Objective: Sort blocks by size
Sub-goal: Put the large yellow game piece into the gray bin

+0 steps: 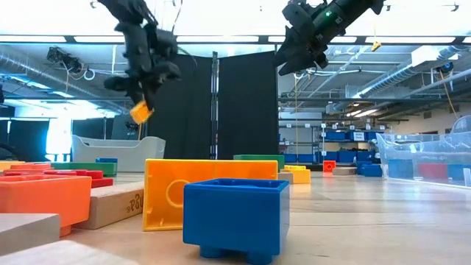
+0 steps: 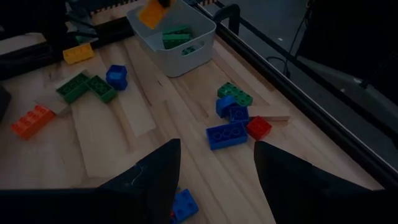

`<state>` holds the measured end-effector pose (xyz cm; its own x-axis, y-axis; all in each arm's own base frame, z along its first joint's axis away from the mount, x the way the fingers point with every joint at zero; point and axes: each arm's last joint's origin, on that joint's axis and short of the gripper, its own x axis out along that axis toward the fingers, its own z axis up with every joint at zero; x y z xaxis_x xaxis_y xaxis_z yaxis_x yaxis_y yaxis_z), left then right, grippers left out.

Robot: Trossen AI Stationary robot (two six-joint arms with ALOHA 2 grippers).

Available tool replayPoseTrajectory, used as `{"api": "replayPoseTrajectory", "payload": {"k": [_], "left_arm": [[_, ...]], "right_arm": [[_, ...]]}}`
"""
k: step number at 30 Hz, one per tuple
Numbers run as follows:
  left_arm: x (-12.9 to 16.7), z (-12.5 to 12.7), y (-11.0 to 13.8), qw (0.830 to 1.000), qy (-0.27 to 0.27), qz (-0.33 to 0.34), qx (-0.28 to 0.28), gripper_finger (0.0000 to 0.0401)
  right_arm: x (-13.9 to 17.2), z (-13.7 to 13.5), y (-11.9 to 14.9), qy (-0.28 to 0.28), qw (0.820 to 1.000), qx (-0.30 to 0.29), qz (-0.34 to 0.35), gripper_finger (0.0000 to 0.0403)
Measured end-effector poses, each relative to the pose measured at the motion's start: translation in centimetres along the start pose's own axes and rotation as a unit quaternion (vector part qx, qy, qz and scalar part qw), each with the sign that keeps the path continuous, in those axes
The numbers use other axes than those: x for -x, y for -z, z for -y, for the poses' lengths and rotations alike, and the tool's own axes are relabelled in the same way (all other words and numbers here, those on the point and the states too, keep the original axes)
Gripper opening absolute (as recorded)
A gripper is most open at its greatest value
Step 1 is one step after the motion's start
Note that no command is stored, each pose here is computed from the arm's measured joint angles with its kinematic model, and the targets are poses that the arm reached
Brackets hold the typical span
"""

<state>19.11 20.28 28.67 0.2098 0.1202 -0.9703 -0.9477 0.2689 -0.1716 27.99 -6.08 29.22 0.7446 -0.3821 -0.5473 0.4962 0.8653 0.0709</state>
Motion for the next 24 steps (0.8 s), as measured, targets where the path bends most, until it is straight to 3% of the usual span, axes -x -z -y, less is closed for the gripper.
{"api": "replayPoseTrajectory", "payload": {"k": [4,11,16,24], "left_arm": [[-2.8,-0.3,-1.8,0.999,0.013,-0.028,0.009,0.0099],[-6.1,-1.0,-3.3,0.997,-0.015,-0.064,0.03,0.0111],[-6.6,-0.9,-3.8,0.998,-0.009,-0.048,0.028,0.0135],[-6.7,-0.7,-4.3,0.999,-0.002,-0.024,0.026,0.0141]], "right_arm": [[0.0,0.0,0.0,0.0,1.0,0.0,0.0,0.022],[0.0,0.1,0.0,0.001,1.0,0.0,0.0,0.022],[-0.1,0.5,-0.1,0.008,1.0,-0.002,0.001,0.022],[-0.3,1.4,-0.3,0.021,1.0,-0.012,0.001,0.022]]}}
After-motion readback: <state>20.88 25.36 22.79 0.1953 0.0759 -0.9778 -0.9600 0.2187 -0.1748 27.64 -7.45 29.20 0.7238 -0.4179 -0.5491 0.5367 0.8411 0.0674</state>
